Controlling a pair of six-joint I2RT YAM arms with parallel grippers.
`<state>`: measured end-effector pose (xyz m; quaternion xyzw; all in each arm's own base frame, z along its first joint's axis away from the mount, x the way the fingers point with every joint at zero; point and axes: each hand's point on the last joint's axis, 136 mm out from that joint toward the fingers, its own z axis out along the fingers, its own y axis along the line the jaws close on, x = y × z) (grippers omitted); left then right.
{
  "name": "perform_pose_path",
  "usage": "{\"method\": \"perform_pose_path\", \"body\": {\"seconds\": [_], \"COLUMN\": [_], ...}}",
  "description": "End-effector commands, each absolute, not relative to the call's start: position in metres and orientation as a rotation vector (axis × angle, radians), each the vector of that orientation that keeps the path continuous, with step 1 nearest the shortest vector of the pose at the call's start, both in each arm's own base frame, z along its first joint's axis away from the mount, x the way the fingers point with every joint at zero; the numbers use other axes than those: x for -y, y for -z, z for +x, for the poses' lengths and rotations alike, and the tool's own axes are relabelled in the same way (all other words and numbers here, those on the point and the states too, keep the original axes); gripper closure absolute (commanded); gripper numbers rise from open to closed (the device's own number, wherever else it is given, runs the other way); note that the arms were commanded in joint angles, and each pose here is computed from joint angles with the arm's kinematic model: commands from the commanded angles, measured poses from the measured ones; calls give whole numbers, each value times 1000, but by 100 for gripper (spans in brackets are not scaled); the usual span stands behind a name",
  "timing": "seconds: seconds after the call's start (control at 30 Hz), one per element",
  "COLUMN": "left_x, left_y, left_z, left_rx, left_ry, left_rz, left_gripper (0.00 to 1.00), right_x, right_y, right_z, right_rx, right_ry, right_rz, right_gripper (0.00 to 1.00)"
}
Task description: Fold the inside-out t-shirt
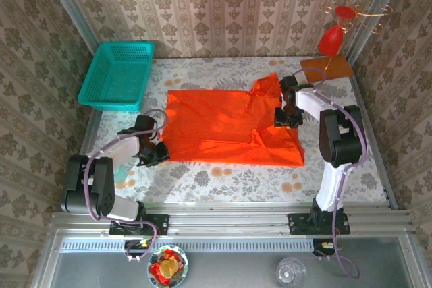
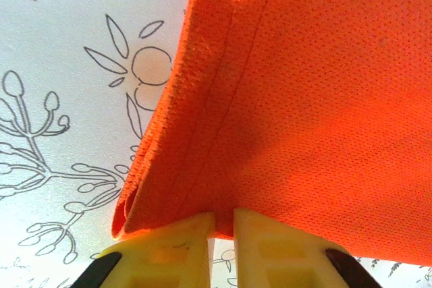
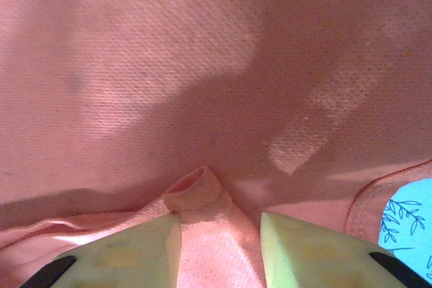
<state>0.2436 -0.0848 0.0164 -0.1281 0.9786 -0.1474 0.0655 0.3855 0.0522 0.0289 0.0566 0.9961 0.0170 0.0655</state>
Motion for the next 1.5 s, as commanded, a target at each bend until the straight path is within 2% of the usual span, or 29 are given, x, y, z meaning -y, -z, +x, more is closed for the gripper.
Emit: {"method": "perform_pose_path", "body": {"seconds": [0.0, 0.13, 0.33, 0.73, 0.83, 1.0, 1.1, 1.2, 1.33, 1.47], "left_x": [73, 72, 70, 68, 69, 73, 77, 82, 88, 96], "left_y": [-10, -10, -6, -5, -8, -17, -31, -48, -65, -68], "left_z": [227, 226, 222, 216, 218, 224, 232, 241, 252, 263], "left_rx": [-3016, -3016, -3028, -3049, -3042, -3015, -2979, -2931, -2890, -2865], "left_ry": [356, 349, 325, 307, 307, 326, 354, 388, 419, 455], "left_rz": [-418, -420, -438, -451, -443, -413, -396, -379, -352, -302], "left_gripper": [83, 83, 83, 84, 84, 84, 83, 81, 80, 81], "right_x": [-49, -49, -39, -16, -16, -14, -17, -28, -73, -129], "right_y": [-29, -34, -52, -33, -31, -47, -64, -80, -90, -90], "right_z": [388, 390, 393, 389, 388, 391, 389, 382, 371, 362], "right_rx": [-3021, -3004, -2957, -3005, -3018, -2989, -2959, -2931, -2899, -2832], "right_ry": [-11, -15, 52, 137, 145, 146, 131, 59, -285, -746], "right_rz": [123, 128, 153, 248, 263, 303, 327, 339, 357, 407], "right_gripper": [67, 76, 99, 100, 95, 81, 65, 60, 57, 56]}}
